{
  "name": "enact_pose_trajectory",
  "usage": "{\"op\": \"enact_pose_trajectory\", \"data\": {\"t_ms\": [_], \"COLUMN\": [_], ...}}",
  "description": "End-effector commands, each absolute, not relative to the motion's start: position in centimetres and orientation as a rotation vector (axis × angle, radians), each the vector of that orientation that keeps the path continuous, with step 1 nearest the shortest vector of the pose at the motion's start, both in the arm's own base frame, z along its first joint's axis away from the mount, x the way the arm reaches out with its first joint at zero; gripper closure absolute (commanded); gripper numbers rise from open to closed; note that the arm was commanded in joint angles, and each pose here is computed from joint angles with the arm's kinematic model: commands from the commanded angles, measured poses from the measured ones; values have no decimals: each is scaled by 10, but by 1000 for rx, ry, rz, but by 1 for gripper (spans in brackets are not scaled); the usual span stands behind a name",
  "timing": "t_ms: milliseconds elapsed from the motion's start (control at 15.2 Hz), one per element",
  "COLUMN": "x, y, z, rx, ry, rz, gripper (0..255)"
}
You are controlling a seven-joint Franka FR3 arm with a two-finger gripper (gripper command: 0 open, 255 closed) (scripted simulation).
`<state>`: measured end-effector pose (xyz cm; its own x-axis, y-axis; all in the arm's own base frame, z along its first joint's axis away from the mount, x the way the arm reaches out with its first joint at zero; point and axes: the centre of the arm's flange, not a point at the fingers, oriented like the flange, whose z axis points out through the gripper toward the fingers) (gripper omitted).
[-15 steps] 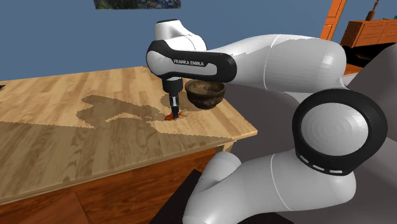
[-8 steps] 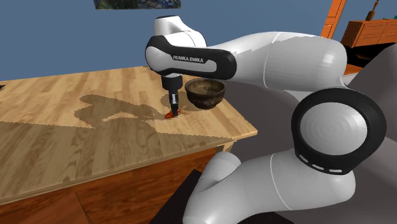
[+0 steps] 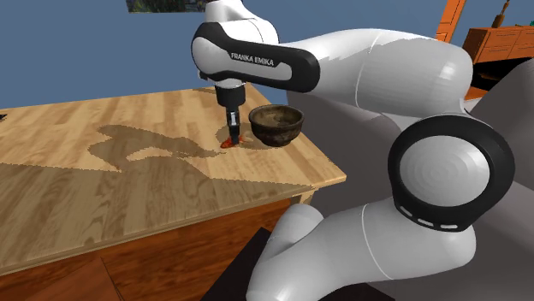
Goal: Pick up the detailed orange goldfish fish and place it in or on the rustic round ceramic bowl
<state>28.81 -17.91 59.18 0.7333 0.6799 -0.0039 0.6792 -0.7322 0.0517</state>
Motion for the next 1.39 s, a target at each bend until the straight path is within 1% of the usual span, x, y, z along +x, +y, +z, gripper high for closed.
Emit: {"op": "enact_pose_trajectory", "data": {"t_ms": [0, 1320], "x": [289, 289], "y": [-179, -179], "z": [603, 709], "rx": [2878, 2878], "ry": [1130, 1130], "rz": [23, 23], "gripper": [255, 255]}}
